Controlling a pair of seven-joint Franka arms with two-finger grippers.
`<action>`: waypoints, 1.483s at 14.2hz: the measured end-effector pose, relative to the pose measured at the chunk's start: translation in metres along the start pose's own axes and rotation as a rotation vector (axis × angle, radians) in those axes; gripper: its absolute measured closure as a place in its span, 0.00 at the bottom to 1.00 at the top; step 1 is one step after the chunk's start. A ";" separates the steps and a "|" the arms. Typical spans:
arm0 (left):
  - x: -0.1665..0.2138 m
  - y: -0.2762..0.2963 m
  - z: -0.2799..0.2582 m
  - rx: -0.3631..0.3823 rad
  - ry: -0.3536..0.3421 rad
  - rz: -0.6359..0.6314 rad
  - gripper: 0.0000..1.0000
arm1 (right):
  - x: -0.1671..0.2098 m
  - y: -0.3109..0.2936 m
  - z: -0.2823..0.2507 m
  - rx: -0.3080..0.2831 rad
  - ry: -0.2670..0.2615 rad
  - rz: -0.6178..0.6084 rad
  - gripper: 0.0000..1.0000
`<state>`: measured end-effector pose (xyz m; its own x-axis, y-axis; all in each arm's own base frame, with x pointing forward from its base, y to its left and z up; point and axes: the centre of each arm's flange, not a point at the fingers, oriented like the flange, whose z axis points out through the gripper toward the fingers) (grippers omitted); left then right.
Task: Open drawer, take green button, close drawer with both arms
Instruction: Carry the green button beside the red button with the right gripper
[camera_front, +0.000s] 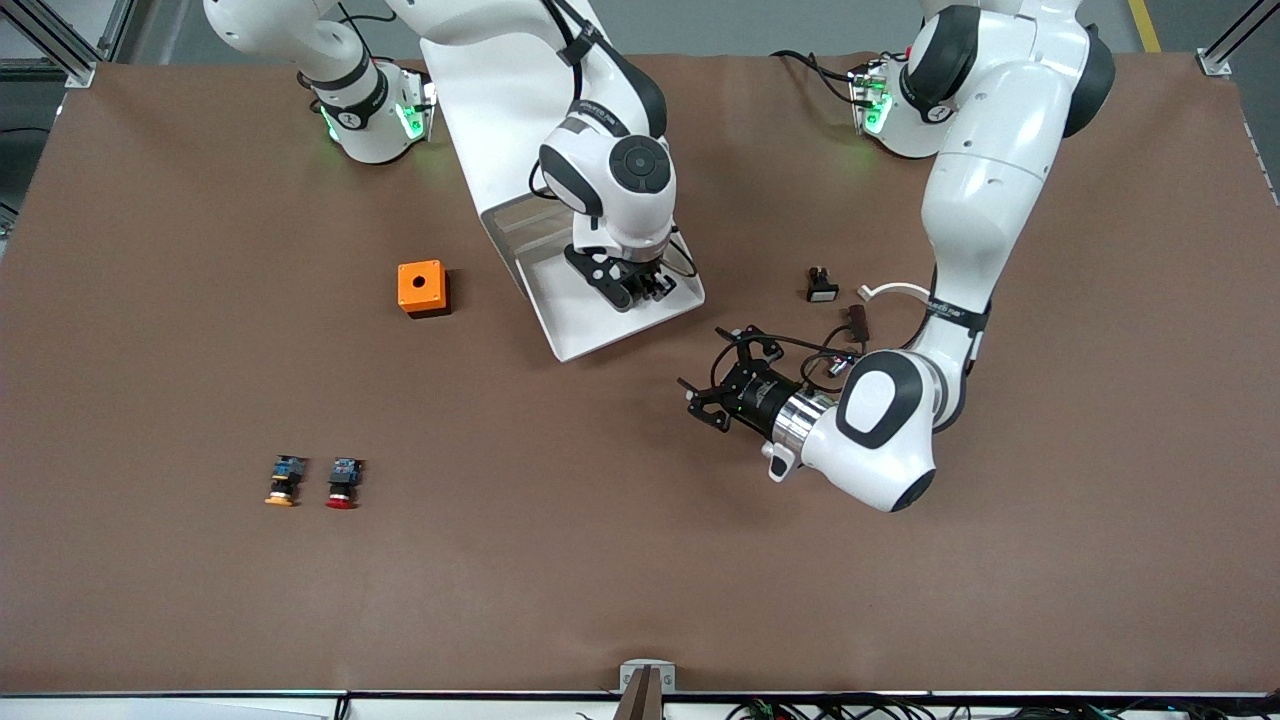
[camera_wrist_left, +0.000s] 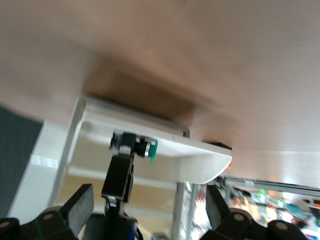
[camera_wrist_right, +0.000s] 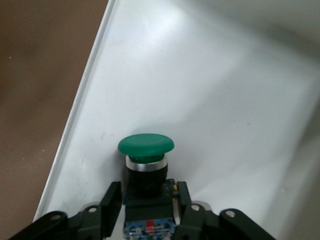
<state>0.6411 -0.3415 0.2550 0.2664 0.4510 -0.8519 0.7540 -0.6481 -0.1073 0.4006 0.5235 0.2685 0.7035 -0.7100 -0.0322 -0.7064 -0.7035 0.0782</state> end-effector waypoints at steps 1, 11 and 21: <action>-0.009 0.001 -0.010 -0.015 0.064 0.042 0.01 | -0.002 0.000 -0.001 0.003 0.000 -0.004 0.59; -0.054 0.028 -0.012 -0.045 0.625 0.295 0.01 | 0.197 -0.008 -0.077 -0.012 -0.020 -0.322 0.59; -0.052 0.033 0.101 0.078 0.828 0.302 0.01 | 0.418 0.057 -0.012 0.046 0.000 -0.589 0.59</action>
<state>0.5912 -0.4481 0.2446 0.8196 0.5339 -0.2078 0.5462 -0.8376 0.0019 0.6552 0.1868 0.2716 0.9783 -0.1990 -0.0572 -0.1991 -0.9800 0.0034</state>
